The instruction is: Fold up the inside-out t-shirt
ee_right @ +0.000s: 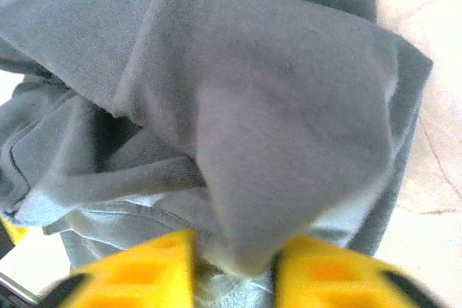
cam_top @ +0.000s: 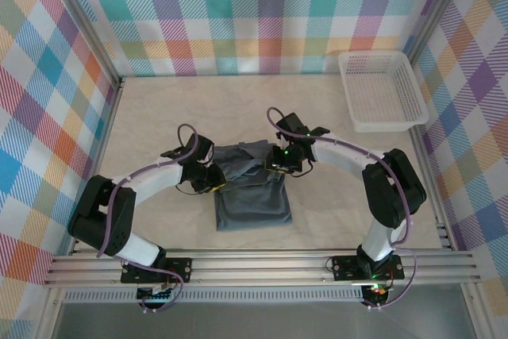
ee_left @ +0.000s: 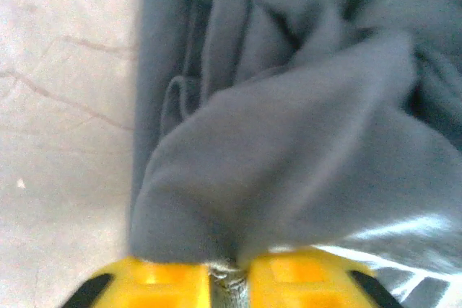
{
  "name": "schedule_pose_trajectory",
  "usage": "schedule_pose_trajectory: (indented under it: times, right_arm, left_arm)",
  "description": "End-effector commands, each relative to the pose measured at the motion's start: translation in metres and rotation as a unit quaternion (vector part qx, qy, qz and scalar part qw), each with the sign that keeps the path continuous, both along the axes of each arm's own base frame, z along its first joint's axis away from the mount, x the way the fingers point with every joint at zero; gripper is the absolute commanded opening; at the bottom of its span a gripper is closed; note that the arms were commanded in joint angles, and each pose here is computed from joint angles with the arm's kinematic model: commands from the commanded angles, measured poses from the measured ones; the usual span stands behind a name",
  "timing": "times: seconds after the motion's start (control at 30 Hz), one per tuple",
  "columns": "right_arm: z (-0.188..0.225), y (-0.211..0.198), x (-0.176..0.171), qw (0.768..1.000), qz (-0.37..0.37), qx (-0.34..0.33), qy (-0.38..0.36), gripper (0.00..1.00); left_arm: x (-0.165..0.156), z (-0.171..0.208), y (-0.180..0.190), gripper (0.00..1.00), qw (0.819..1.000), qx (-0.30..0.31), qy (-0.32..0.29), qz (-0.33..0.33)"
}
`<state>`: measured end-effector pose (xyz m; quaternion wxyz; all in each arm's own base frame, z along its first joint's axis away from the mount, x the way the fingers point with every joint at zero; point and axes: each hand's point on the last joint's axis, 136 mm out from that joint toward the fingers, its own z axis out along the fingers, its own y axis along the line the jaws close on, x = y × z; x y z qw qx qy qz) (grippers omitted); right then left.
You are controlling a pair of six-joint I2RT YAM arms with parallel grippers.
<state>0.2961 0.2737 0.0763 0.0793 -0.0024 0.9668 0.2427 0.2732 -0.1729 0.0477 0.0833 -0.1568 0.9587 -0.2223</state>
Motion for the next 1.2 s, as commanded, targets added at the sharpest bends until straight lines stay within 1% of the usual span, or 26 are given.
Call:
schedule_pose_trajectory:
  times: [0.0,0.03,0.13,0.17,0.2,0.23,0.27,0.33,0.4,0.43,0.47,0.5,0.6,0.67,0.73,0.8,0.83,0.87,0.9,0.97,1.0,1.03,1.1,1.17]
  right_arm:
    - [0.018,0.001,0.002,1.0,-0.009,0.026,-0.006,0.05]
    - [0.022,0.003,0.005,0.999,-0.019,0.042,0.0,0.0]
    - [0.034,0.006,0.028,0.995,-0.055,0.082,0.008,0.0]
    - [0.034,0.005,0.04,0.994,-0.07,0.082,0.011,0.0]
    - [0.033,0.003,0.05,0.993,-0.084,0.08,0.015,0.01]
    - [0.031,0.002,0.064,0.992,-0.095,0.078,0.014,0.04]
    - [0.027,0.0,0.079,0.991,-0.106,0.076,0.011,0.08]
    - [0.018,-0.008,0.108,0.989,-0.129,0.074,0.003,0.16]
    - [0.01,-0.018,0.135,0.987,-0.141,0.073,0.005,0.2]
    - [0.007,-0.021,0.147,0.987,-0.142,0.072,0.004,0.26]
    - [0.005,-0.025,0.156,0.987,-0.142,0.069,0.004,0.35]
    - [0.005,-0.03,0.163,0.987,-0.145,0.063,0.004,0.39]
    - [0.012,-0.053,0.172,0.986,-0.16,0.037,-0.008,0.42]
    - [0.018,-0.072,0.169,0.982,-0.185,0.029,-0.011,0.47]
    - [0.031,-0.082,0.158,0.981,-0.19,0.03,-0.022,0.48]
    - [0.041,-0.078,0.139,0.982,-0.179,0.036,-0.037,0.5]
    - [0.042,-0.072,0.125,0.984,-0.172,0.044,-0.036,0.49]
    - [0.042,-0.065,0.111,0.985,-0.163,0.053,-0.034,0.45]
    - [0.04,-0.054,0.095,0.986,-0.149,0.062,-0.032,0.4]
    - [0.03,-0.033,0.065,0.991,-0.115,0.064,-0.023,0.3]
    - [0.024,-0.022,0.05,0.994,-0.095,0.058,-0.011,0.25]
    - [0.016,-0.012,0.037,0.996,-0.077,0.047,0.0,0.21]
    - [0.004,0.001,0.02,0.998,-0.05,0.032,0.018,0.16]
    - [-0.009,0.006,0.012,0.998,-0.041,0.018,0.033,0.16]
  left_arm:
    - [0.024,0.036,-0.003,0.0,0.998,-0.018,-0.057,0.009]
    - [0.03,0.045,-0.004,0.0,0.997,-0.026,-0.064,0.016]
    - [0.055,0.066,-0.003,0.0,0.995,-0.046,-0.087,0.033]
    - [0.066,0.071,-0.002,0.0,0.994,-0.044,-0.094,0.038]
    - [0.076,0.071,0.0,0.02,0.994,-0.041,-0.095,0.04]
    - [0.088,0.07,0.001,0.09,0.994,-0.039,-0.096,0.041]
    - [0.101,0.069,0.002,0.2,0.993,-0.04,-0.099,0.042]
    - [0.125,0.06,0.008,0.36,0.993,-0.038,-0.101,0.053]
    - [0.147,0.056,0.013,0.44,0.991,-0.044,-0.109,0.065]
    - [0.157,0.055,0.012,0.47,0.991,-0.05,-0.111,0.062]
    - [0.165,0.059,0.012,0.49,0.991,-0.049,-0.115,0.057]
    - [0.171,0.061,0.013,0.51,0.991,-0.045,-0.117,0.056]
    - [0.182,0.073,0.015,0.59,0.99,-0.026,-0.137,0.036]
    - [0.182,0.079,0.019,0.61,0.989,-0.013,-0.143,0.027]
    - [0.173,0.084,0.025,0.62,0.99,0.003,-0.142,0.02]
    - [0.159,0.084,0.032,0.62,0.99,0.018,-0.141,0.018]
    - [0.147,0.079,0.037,0.61,0.99,0.028,-0.134,0.018]
    - [0.136,0.072,0.042,0.58,0.991,0.039,-0.124,0.019]
    - [0.122,0.062,0.049,0.53,0.992,0.053,-0.109,0.022]
    - [0.091,0.037,0.059,0.33,0.995,0.066,-0.068,0.028]
    - [0.074,0.025,0.058,0.23,0.997,0.059,-0.045,0.029]
    - [0.058,0.014,0.056,0.18,0.998,0.044,-0.026,0.027]
    - [0.029,0.0,0.052,0.09,0.999,0.024,0.007,0.028]
    - [0.002,-0.006,0.045,0.06,0.999,0.005,0.026,0.026]
